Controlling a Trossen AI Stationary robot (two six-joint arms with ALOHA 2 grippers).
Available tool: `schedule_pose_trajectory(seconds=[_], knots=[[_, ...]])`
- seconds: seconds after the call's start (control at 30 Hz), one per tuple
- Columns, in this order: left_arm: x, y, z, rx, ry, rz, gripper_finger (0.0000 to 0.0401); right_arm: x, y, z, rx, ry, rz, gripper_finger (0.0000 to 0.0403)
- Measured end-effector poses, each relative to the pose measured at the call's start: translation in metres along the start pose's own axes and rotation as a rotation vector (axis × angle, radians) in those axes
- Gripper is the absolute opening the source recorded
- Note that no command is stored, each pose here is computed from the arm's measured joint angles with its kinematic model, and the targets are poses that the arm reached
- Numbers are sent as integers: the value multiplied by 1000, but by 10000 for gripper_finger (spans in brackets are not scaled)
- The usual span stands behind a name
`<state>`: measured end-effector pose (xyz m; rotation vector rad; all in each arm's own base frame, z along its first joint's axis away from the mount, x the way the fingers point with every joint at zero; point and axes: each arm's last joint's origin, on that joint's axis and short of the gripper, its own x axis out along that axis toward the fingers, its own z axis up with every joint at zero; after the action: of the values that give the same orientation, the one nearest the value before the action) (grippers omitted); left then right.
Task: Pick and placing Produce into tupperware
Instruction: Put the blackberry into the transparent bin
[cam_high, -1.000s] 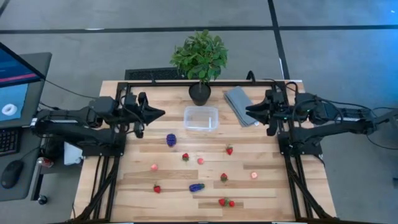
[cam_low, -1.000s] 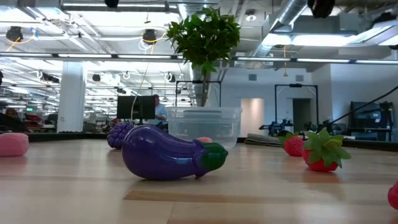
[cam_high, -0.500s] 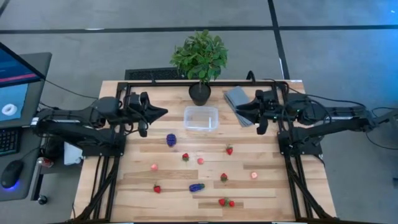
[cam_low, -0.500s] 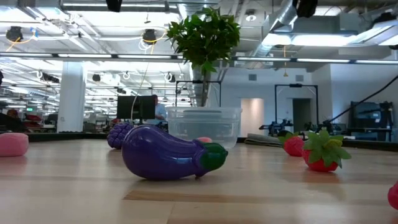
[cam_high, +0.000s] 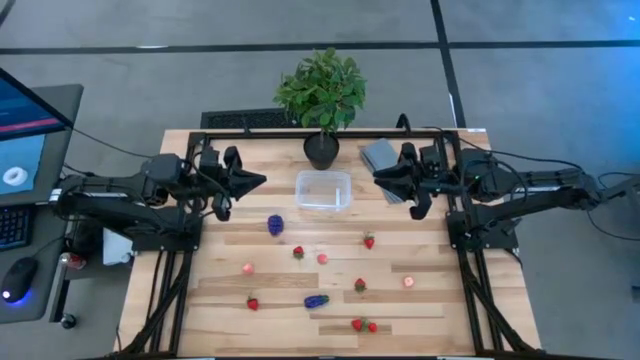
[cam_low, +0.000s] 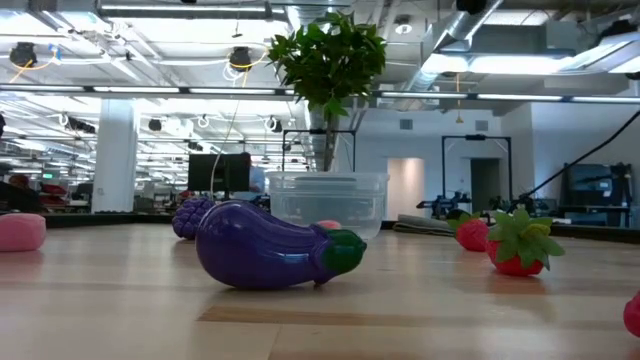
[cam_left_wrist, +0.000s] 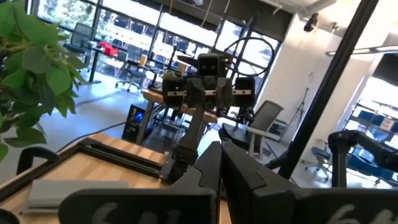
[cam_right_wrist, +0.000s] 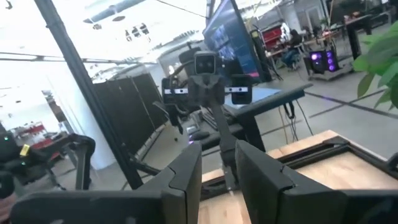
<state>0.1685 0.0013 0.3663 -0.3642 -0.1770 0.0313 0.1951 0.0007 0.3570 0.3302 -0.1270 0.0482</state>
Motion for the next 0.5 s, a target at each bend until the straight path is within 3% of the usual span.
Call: schedule_pose_trajectory(seconds=[0.3,0.5], knots=[[7,-4,-13,-47,161,-205,2,0,9,-3,74,31,77,121],[22,-17,-38,-59,297,-254,61,-1,21,-7,82,66,175,120]])
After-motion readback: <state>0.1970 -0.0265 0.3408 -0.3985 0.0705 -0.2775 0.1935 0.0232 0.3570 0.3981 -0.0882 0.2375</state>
